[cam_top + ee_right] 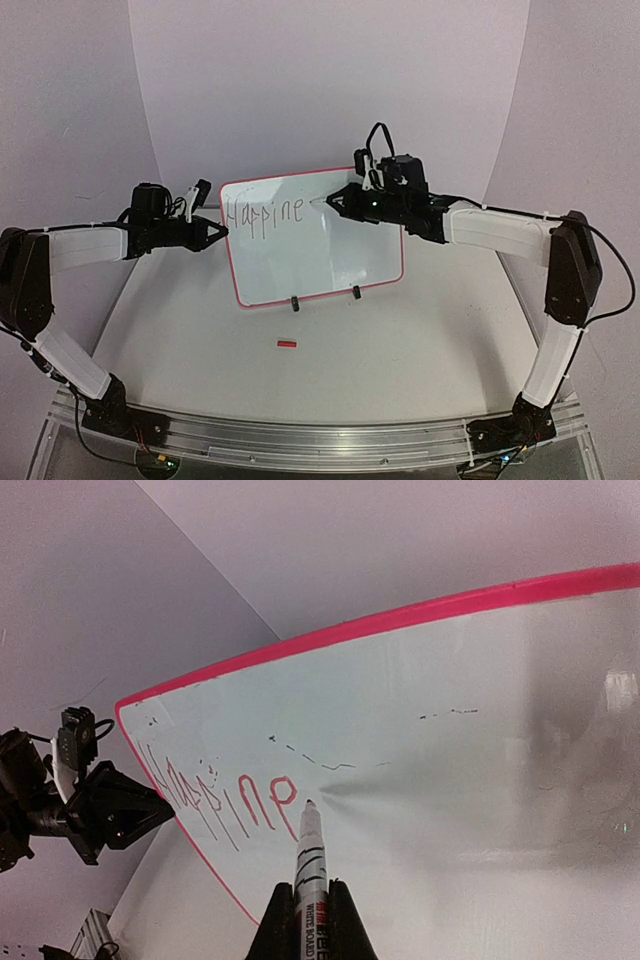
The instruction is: Write a sentence on the whiteboard
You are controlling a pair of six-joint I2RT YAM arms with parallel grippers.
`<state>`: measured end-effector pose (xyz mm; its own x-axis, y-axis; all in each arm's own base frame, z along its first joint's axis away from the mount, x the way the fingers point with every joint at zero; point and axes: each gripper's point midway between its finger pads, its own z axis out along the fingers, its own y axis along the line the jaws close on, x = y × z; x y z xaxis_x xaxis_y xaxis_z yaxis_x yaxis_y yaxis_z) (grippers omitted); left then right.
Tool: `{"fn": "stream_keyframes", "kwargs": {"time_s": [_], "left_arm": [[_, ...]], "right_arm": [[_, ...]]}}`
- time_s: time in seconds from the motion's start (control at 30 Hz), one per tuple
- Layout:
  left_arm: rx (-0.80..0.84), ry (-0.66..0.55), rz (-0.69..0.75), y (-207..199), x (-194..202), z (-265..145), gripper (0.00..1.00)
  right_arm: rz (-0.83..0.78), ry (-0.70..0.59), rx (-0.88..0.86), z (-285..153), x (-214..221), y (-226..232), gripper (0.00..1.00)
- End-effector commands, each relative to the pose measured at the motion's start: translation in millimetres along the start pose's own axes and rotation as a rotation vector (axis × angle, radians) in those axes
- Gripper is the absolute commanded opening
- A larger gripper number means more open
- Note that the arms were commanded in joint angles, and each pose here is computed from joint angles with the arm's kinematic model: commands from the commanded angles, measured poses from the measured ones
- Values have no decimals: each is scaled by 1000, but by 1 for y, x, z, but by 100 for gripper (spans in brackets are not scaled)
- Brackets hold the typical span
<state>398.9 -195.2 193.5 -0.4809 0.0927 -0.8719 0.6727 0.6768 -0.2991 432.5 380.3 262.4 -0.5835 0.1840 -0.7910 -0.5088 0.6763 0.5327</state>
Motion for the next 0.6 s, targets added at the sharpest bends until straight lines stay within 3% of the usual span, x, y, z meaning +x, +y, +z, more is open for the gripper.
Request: {"fn": "stream_keyframes", "kwargs": {"time_s": [0.0,0.57], "left_arm": [[-38,-7,71,3,-12,-2,0],[-39,-3,71,5,-10,-1,0]], "right_arm": [[-7,-60,-27,3,-23,8,0],[9,-13,-44,18,-7,1,0]]}}
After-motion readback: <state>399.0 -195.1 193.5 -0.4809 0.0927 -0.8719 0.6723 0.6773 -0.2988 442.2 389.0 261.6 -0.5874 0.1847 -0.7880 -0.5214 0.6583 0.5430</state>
